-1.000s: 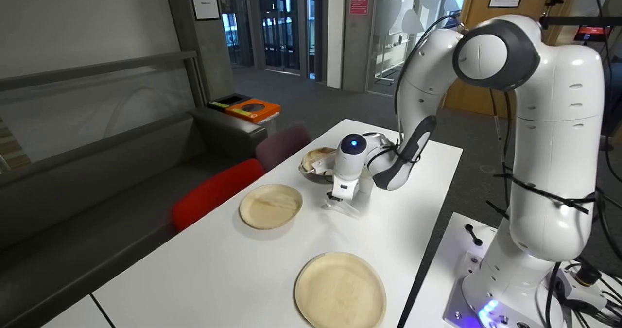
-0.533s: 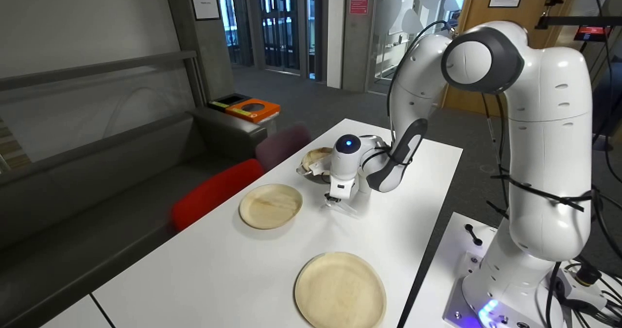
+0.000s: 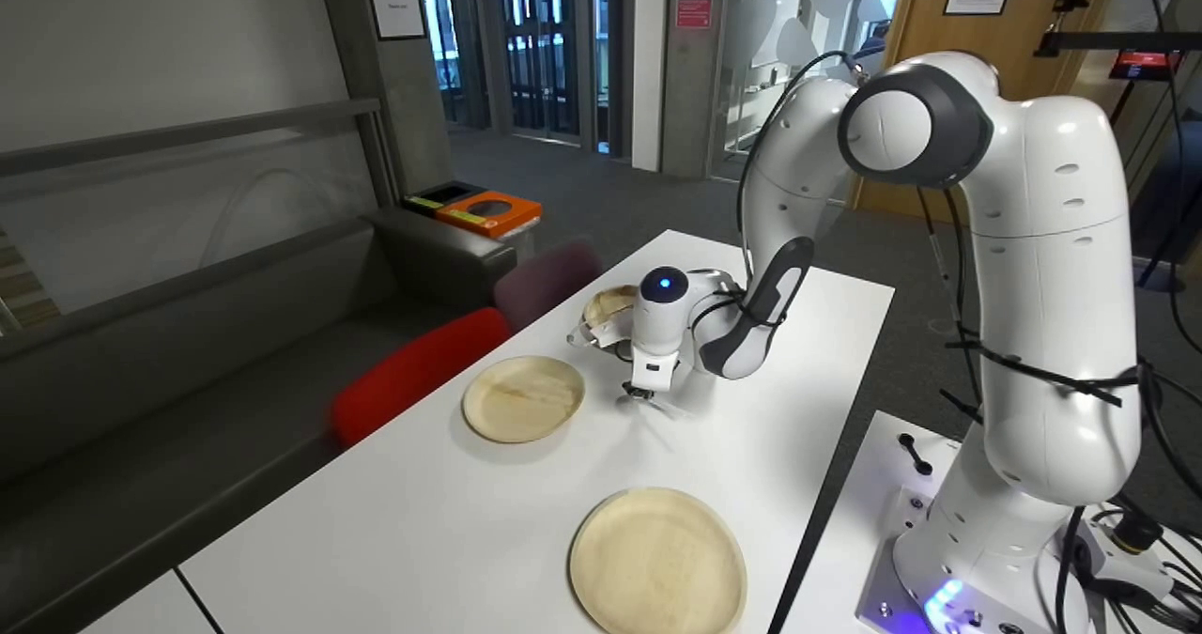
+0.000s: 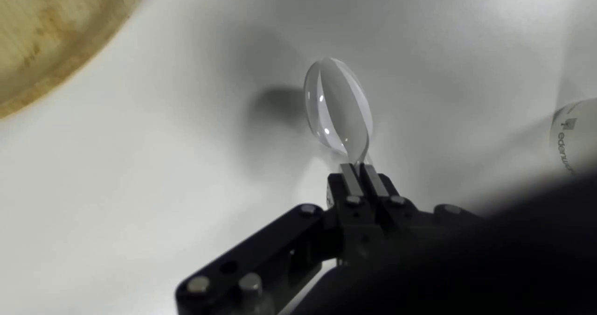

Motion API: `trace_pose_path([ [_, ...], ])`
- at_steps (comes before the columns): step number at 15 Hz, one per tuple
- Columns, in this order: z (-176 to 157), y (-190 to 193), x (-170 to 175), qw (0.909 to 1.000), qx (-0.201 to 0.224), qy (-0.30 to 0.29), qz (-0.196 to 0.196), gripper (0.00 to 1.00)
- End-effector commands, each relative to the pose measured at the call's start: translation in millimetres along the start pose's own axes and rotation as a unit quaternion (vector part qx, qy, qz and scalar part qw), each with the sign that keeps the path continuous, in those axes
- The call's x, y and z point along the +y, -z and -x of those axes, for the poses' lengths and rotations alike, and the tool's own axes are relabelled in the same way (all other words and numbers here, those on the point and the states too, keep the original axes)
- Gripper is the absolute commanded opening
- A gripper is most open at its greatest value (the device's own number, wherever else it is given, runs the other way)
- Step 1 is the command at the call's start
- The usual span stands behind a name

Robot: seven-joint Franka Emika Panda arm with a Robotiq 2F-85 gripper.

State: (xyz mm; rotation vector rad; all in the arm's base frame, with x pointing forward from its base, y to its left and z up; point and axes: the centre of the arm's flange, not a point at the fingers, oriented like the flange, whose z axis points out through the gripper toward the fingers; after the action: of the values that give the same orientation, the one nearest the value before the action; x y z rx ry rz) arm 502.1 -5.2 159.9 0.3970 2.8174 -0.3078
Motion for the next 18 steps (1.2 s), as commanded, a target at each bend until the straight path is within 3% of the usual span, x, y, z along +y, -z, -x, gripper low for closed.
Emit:
trace_pose_path([
  [1, 16.1, 3.0, -2.4, 1.0, 0.003, 0.005, -0.001, 0.01],
  [9, 16.9, -0.1, -2.5, 0.9999, 0.008, -0.009, -0.003, 0.01],
  [10, 17.1, -0.2, -2.6, 0.9999, 0.009, -0.011, -0.004, 0.28],
  [12, 17.2, -0.4, -3.2, 0.9998, 0.01, -0.015, -0.004, 0.36],
  [16, 17.6, -0.6, -3.7, 0.9997, 0.01, -0.02, -0.005, 0.67],
  [18, 17.7, -0.7, -4.3, 0.9997, 0.01, -0.022, -0.005, 0.75],
])
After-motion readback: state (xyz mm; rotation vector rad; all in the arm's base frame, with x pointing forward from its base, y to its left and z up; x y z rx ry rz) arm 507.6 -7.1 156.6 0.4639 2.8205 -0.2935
